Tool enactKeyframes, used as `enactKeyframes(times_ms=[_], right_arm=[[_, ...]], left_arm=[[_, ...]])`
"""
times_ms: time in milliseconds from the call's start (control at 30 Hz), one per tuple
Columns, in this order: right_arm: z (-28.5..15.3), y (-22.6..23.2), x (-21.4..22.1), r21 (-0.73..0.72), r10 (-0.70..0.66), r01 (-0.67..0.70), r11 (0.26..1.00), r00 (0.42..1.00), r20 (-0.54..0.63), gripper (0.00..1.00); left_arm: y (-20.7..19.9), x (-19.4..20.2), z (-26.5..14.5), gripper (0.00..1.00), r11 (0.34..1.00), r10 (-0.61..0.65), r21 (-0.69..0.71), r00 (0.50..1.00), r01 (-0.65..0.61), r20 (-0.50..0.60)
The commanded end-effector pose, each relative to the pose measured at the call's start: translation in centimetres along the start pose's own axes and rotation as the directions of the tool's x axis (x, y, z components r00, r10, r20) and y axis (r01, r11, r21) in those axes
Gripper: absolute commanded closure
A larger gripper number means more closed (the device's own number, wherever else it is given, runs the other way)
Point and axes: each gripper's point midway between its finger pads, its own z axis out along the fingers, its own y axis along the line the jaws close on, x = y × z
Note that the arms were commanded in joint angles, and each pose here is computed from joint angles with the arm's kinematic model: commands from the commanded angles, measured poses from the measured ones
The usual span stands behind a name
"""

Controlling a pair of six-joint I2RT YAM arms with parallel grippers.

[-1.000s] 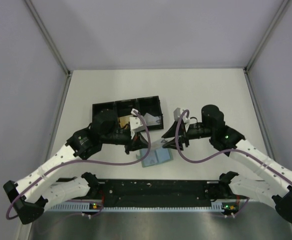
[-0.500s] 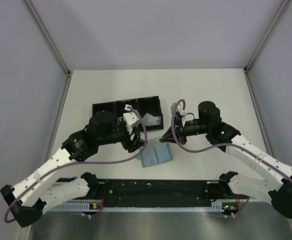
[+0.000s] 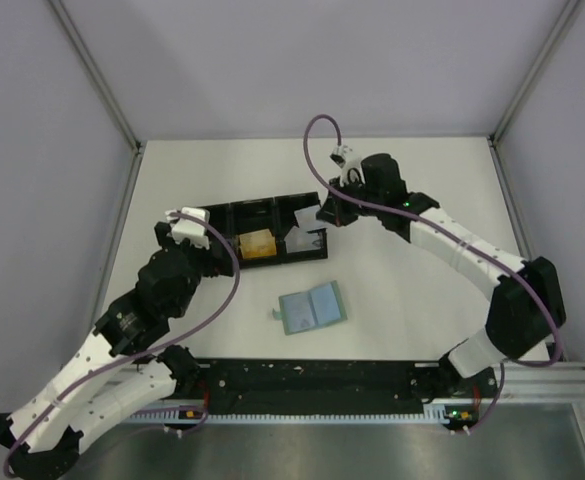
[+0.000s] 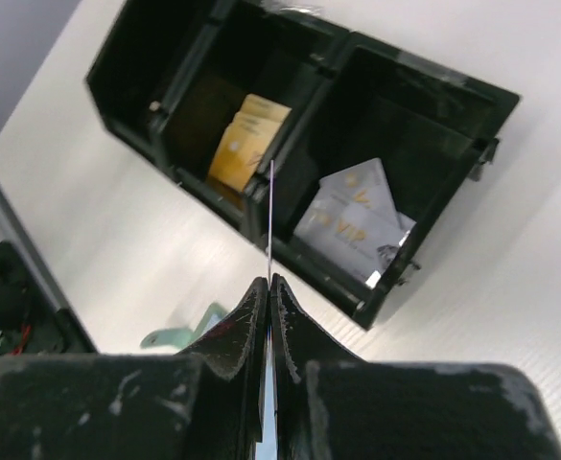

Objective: Take the credit cards out of the card holder
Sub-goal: Place the credit card in the storage box.

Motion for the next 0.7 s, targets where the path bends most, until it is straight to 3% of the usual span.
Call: enactKeyframes(times_ms=[0,300,667], right_arm=[[2.3,-3.3,-2.2,0.158,0.061,-0.057,0.986,0.998,-0.021,1.0],[8.8,-4.4,0.8,0.114,0.233,-0.213,0.97,0.951,-0.203,1.0],[11.5,-3.7,3.6,0.084,0.29,-0.277,0.957,0.912,-0.29,1.0]], left_arm=[[3.3,0.7,-0.5,0.01,0.985,-0.02,-0.168,0.999,0.027,0.039],[4.8,1.5,-0.6,0.01,0.972,-0.001,-0.236,0.999,0.009,0.033],[4.5,1.8,0.2,0.02,0.981,-0.037,-0.191,0.999,0.039,0.018]])
